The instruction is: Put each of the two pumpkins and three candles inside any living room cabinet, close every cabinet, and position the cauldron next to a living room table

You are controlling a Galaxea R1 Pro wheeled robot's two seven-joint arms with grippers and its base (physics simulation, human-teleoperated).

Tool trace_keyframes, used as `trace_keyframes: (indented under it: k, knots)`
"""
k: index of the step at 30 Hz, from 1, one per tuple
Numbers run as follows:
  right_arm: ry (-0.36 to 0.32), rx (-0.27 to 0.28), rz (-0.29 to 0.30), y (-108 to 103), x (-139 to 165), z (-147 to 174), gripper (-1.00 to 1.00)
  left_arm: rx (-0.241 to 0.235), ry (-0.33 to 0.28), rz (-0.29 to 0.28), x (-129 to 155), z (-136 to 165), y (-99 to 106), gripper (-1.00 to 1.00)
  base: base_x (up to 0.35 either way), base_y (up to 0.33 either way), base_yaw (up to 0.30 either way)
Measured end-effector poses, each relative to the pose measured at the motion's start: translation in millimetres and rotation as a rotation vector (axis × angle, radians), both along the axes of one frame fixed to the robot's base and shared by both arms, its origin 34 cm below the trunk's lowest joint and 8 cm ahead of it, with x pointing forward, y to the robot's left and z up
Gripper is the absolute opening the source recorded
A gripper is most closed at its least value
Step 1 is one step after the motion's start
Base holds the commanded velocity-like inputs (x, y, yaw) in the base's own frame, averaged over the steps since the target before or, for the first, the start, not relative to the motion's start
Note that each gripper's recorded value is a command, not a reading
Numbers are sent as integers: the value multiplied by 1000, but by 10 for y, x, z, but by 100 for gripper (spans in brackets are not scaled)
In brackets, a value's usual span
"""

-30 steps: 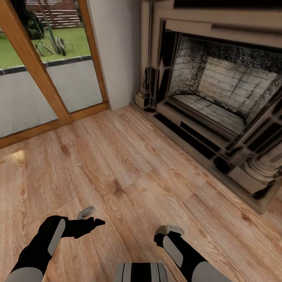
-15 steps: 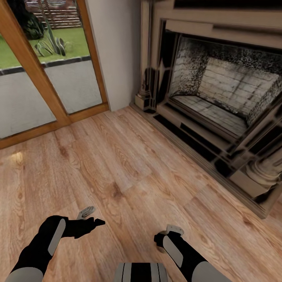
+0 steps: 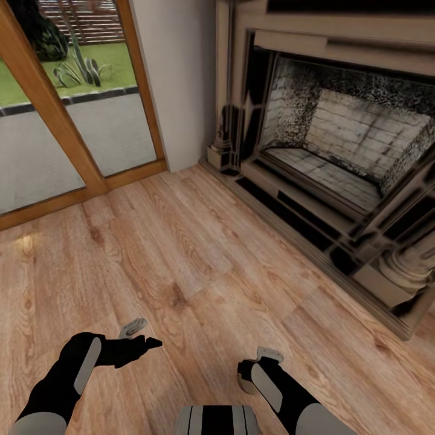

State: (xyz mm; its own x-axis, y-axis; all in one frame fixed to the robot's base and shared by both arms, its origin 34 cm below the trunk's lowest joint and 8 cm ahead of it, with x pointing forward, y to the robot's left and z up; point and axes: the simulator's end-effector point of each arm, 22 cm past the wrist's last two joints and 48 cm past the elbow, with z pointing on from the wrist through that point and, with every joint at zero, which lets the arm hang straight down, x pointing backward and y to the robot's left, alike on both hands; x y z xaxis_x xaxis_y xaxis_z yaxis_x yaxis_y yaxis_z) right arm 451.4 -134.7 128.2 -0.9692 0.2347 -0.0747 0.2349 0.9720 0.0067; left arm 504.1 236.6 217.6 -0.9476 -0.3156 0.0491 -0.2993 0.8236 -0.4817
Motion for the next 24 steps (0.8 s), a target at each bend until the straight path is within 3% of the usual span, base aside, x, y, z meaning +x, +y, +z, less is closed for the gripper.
trace_keyframes:
  k: [11,24]
  knots:
    - [13,12,-12,44,-42,-50,100,0,15,3,-43,-69,11,100,1,-1,0]
    - [-3,14,27,107,5,-55,100,1,29,3,-82,-124,15,100,0,0,0]
